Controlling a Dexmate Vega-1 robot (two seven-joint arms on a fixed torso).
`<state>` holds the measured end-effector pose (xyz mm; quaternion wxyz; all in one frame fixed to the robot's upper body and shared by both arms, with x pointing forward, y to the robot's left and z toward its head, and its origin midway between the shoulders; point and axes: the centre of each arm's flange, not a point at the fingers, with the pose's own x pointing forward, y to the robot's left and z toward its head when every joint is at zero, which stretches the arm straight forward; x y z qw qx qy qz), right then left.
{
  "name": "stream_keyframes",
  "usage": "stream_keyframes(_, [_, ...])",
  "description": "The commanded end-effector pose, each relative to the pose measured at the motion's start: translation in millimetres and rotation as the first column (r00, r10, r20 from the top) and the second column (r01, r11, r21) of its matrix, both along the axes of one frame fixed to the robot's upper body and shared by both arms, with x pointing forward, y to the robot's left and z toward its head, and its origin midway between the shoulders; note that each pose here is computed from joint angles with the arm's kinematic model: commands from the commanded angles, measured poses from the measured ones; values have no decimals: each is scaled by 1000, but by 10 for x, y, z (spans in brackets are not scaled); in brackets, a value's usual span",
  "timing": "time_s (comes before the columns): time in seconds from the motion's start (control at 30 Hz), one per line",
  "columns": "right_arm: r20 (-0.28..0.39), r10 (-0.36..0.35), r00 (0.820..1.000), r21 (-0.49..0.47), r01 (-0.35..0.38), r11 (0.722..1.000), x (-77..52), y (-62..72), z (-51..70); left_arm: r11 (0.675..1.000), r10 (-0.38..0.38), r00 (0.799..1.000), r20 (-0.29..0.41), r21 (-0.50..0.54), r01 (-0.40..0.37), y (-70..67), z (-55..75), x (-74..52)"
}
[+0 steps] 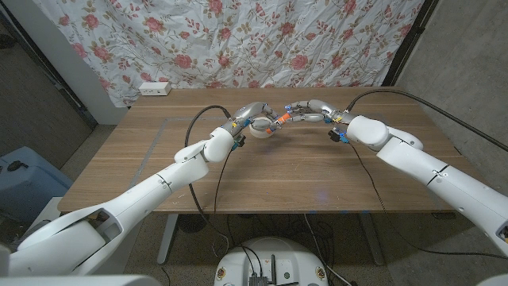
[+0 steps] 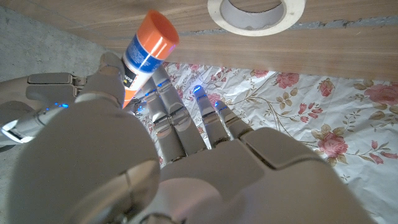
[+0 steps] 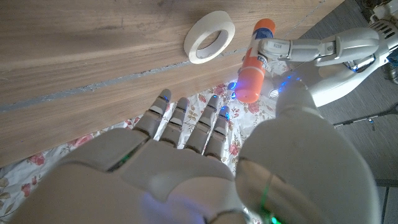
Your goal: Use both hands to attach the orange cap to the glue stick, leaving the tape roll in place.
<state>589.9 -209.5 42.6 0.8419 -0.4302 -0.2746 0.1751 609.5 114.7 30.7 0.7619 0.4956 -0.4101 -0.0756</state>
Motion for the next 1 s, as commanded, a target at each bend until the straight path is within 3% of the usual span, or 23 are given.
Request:
stream_keyframes(0.03, [-1,33,999,0,-33,999,39,-44,31,1000,10,1000,2,-8,-10,21,21,20])
stream_keyframes(0.47, [65,37,997,69,-41,997,35,-58,-7,999,21,1000,5,-47,-20,28,9,37])
stream_keyframes(1.0, [144,4,990,179,-31,983,-71,-64,-124,993,28,999,16,-114,-25,18,-37,26])
